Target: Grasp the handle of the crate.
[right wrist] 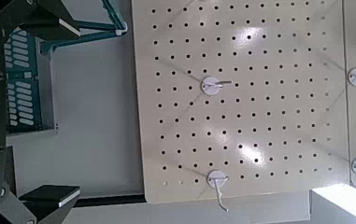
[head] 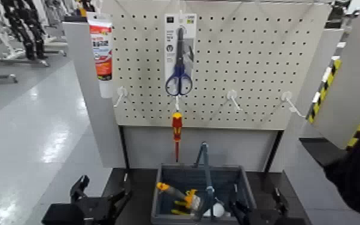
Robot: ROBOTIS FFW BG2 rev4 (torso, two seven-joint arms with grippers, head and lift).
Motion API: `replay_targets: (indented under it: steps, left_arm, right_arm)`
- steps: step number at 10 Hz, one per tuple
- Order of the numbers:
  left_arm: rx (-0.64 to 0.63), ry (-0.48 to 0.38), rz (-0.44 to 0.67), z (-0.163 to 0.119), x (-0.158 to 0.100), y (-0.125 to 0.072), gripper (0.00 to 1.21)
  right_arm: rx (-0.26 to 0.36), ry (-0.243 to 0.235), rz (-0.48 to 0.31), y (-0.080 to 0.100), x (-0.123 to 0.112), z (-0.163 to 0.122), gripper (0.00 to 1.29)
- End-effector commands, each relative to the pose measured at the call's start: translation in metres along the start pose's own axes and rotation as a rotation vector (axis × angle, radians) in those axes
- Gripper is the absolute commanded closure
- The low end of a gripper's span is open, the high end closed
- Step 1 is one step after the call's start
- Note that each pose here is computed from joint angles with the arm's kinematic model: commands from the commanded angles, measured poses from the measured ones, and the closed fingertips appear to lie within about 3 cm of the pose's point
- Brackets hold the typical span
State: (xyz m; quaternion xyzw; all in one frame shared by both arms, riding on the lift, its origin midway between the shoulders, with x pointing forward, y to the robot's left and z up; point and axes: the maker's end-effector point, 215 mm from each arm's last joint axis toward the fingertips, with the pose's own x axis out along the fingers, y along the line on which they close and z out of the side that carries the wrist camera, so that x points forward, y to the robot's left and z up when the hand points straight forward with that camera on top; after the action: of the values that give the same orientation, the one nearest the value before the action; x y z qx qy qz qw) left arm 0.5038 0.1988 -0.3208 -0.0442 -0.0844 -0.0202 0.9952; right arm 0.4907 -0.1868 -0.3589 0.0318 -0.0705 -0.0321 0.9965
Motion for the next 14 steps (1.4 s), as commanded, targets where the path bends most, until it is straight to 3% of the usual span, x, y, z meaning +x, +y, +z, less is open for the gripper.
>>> replay_targets:
  steps: [1, 3, 7, 10, 14]
  left_arm:
    - [0.000, 0.007, -0.005, -0.002, 0.001, -0.002, 0.12]
    - [-0.023, 0.027, -0.005, -0.007, 0.003, -0.003, 0.11]
    - [-0.271, 0.166, -0.089, -0.037, 0.027, -0.025, 0.12]
    - [-0.441, 0.246, -0.232, -0.035, 0.052, -0.077, 0.12]
    - [-0.661, 0.394, -0.419, -0.039, 0.064, -0.143, 0.12]
  right_arm:
    - [-0.002, 0.004, 0.001, 0.001, 0.000, -0.001, 0.13]
    - [-0.001, 0.006, 0.001, 0.000, 0.000, -0.002, 0.13]
    - [0.002, 0.008, 0.004, 0.003, 0.000, -0.003, 0.13]
    - [0.008, 0.010, 0.006, 0.004, 0.000, -0.003, 0.13]
    - [0.015, 0.010, 0.005, 0.004, 0.001, -0.003, 0.13]
